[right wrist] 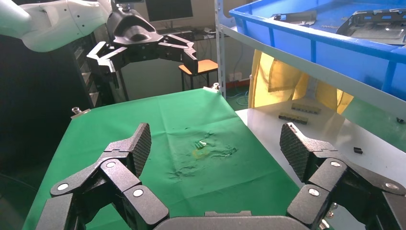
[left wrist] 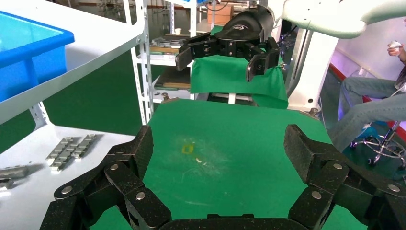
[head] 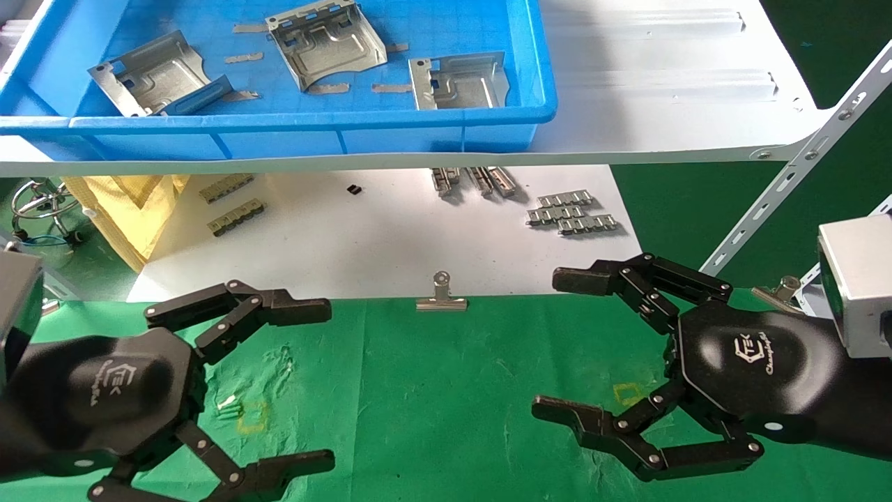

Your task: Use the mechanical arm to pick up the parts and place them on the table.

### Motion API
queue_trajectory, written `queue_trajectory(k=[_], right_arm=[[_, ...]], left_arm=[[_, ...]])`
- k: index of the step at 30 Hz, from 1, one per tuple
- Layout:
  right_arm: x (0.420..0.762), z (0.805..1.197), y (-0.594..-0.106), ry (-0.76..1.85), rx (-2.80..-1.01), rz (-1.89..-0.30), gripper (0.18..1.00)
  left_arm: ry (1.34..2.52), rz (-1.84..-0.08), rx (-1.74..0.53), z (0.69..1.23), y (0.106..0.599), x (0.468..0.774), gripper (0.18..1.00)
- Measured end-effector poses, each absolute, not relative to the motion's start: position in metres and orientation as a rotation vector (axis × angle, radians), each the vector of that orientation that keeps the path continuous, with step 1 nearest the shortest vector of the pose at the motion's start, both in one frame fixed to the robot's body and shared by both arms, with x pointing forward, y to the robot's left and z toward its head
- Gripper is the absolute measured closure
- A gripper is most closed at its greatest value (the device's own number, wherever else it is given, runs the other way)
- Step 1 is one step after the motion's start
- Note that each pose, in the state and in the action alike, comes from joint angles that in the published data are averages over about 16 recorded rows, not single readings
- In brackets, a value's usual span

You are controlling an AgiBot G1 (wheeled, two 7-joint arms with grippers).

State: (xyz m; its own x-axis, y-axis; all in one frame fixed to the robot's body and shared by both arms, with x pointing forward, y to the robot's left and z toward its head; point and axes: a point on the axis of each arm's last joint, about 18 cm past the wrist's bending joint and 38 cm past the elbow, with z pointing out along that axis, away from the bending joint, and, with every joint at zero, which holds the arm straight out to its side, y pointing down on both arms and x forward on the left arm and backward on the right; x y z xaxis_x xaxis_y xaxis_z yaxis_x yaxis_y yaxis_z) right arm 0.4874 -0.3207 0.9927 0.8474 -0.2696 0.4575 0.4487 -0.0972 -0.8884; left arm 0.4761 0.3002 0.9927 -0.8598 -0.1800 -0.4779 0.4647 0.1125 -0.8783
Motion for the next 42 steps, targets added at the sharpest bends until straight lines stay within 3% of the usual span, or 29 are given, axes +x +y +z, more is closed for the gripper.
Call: queue_trajectory(k=[24,30,42], right_arm=[[0.4874,0.9927,-0.3207,-0.146,-1.557,-0.606,0.227],[0.4874,0.9927,-0.3207,-0.146,-1.557,-0.606,0.297],[0.4874,0.9927,-0.3207,-0.146,-1.557,-0.606,0.528]], left_arm=[[1.923,-1.798,0.276,0.9927,0.3002,0.4761,0.184],[1.923,-1.798,0.276,0.9927,0.3002,0.4761,0.184],[1.923,-1.798,0.276,0.9927,0.3002,0.4761,0.184]])
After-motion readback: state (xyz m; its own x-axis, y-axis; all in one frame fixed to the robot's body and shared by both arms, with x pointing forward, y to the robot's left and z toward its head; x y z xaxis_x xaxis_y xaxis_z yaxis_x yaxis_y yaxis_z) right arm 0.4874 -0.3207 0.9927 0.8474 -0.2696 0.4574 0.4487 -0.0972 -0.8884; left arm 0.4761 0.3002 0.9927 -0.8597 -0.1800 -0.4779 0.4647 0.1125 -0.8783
